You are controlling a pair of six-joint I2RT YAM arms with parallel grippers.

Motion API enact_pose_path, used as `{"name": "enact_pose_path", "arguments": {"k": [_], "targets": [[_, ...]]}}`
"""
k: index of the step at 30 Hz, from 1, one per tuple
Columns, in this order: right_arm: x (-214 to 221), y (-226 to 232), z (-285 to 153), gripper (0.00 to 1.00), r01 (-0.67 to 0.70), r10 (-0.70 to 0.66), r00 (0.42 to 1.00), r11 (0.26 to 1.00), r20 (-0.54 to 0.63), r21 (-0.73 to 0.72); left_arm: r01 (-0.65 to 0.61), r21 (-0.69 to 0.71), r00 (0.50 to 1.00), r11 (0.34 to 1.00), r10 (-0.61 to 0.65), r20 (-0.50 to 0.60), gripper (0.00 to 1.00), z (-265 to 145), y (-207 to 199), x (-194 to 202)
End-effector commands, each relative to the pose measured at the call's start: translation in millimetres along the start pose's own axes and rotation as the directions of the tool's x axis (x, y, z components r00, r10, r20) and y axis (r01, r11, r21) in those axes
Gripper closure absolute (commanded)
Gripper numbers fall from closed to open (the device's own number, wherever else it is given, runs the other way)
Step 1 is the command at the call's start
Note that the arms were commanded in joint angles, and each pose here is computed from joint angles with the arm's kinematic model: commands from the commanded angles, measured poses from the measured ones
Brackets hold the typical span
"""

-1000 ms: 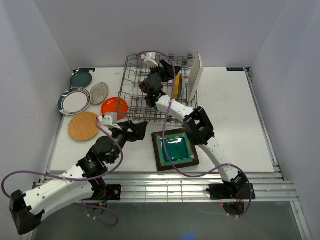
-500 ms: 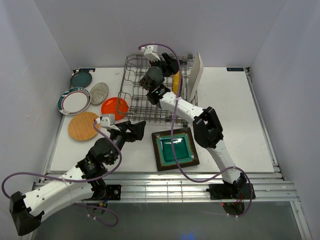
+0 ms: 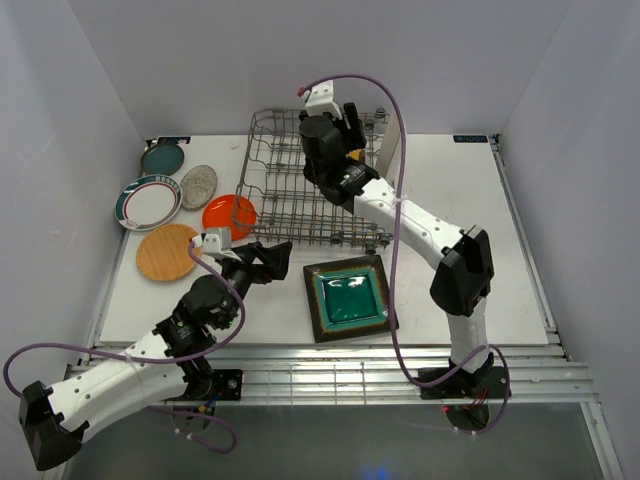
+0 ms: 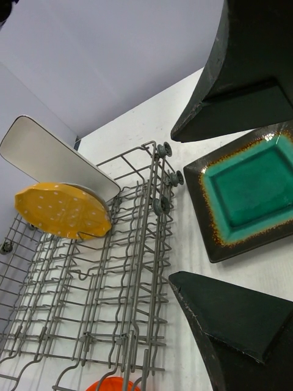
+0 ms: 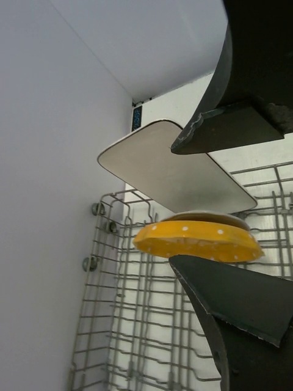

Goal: Load the plates into the dish rack
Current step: Pick up the plate from the corner of the board.

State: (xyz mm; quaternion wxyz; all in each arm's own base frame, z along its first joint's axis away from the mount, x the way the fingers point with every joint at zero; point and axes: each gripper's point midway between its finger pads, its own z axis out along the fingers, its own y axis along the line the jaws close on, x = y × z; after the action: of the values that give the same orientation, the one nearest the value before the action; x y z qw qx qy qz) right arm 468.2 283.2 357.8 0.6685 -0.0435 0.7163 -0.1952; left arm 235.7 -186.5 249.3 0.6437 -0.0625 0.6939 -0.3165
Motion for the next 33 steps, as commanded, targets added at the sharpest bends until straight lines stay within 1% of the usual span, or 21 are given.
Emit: {"name": "enact_pose_path", "arguments": {"k": [1, 2, 4, 5, 7, 9, 13, 17, 19, 20, 21, 23, 24, 27, 28, 29, 31, 32, 33], "targets": [[8, -6, -8, 0.27, -0.128, 0.125, 0.992, 0.987, -0.032, -0.101, 0.007, -0.011, 1.000, 1.000, -0.006, 0.010, 0.02, 1, 1, -3], [-2, -15, -13, 0.27, -0.162, 0.160, 0.987, 0.978, -0.020, -0.132, 0.010, -0.008, 1.000, 1.000, -0.009, 0.008, 0.02, 1, 1, -2], [10, -22, -12, 0.24, -0.175, 0.170, 0.985, 0.974, -0.041, -0.145, 0.010, -0.008, 1.000, 1.000, -0.010, 0.003, 0.02, 2, 0, -1], [1, -32, -17, 0.23, -0.206, 0.204, 0.979, 0.963, -0.031, -0.172, 0.008, -0.008, 1.000, 1.000, -0.008, -0.001, 0.02, 2, 0, 0], [2, -44, -18, 0.21, -0.226, 0.223, 0.974, 0.957, -0.037, -0.181, 0.005, -0.012, 1.000, 1.000, -0.005, -0.006, 0.02, 3, 1, 2], [6, -63, -25, 0.18, -0.263, 0.260, 0.965, 0.947, -0.043, -0.186, 0.002, -0.018, 1.000, 1.000, -0.002, -0.009, 0.02, 4, 2, 3], [17, -95, -41, 0.16, -0.323, 0.318, 0.946, 0.928, -0.053, -0.186, 0.001, -0.027, 1.000, 1.000, -0.001, -0.002, 0.02, 4, 3, 2], [36, -122, -66, 0.14, -0.403, 0.399, 0.915, 0.893, -0.061, -0.200, -0.002, -0.036, 1.000, 0.999, 0.002, 0.006, 0.02, 3, 6, 1], [44, -128, -75, 0.10, -0.439, 0.435, 0.898, 0.875, -0.064, -0.206, -0.003, -0.041, 1.000, 0.999, 0.004, 0.010, 0.02, 3, 7, 0], [40, -139, -83, 0.09, -0.466, 0.468, 0.882, 0.857, -0.047, -0.218, -0.005, -0.044, 1.000, 0.999, 0.005, 0.008, 0.02, 3, 8, 1], [58, -136, -86, 0.07, -0.456, 0.453, 0.889, 0.863, -0.066, -0.218, -0.007, -0.048, 1.000, 0.999, 0.007, 0.007, 0.02, 4, 9, 1], [54, -148, -97, 0.04, -0.511, 0.517, 0.855, 0.827, -0.040, -0.235, -0.008, -0.051, 1.000, 0.999, 0.009, 0.006, 0.02, 4, 9, 2], [69, -145, -99, 0.02, -0.511, 0.514, 0.856, 0.827, -0.055, -0.235, -0.010, -0.052, 1.000, 0.999, 0.010, 0.004, 0.02, 5, 9, 3], [78, -152, -111, 0.04, -0.565, 0.568, 0.820, 0.788, -0.064, -0.246, -0.016, -0.068, 1.000, 0.998, 0.017, 0.007, 0.02, 6, 12, 3], [95, -147, -113, 0.04, -0.566, 0.565, 0.821, 0.787, -0.082, -0.245, -0.017, -0.072, 1.000, 0.997, 0.018, 0.008, 0.02, 6, 12, 3], [95, -151, -119, 0.04, -0.584, 0.589, 0.805, 0.767, -0.072, -0.264, -0.021, -0.080, 1.000, 0.997, 0.022, 0.007, 0.02, 6, 14, 4], [108, -152, -126, 0.04, -0.606, 0.614, 0.786, 0.745, -0.068, -0.280, -0.022, -0.089, 1.000, 0.996, 0.023, 0.014, 0.02, 6, 15, 2], [108, -153, -129, 0.04, -0.633, 0.643, 0.762, 0.718, -0.073, -0.289, -0.025, -0.096, 1.000, 0.995, 0.027, 0.015, 0.02, 7, 17, 2], [108, -152, -132, 0.04, -0.638, 0.651, 0.756, 0.707, -0.072, -0.306, -0.028, -0.105, 0.999, 0.994, 0.030, 0.017, 0.02, 7, 19, 2]]}}
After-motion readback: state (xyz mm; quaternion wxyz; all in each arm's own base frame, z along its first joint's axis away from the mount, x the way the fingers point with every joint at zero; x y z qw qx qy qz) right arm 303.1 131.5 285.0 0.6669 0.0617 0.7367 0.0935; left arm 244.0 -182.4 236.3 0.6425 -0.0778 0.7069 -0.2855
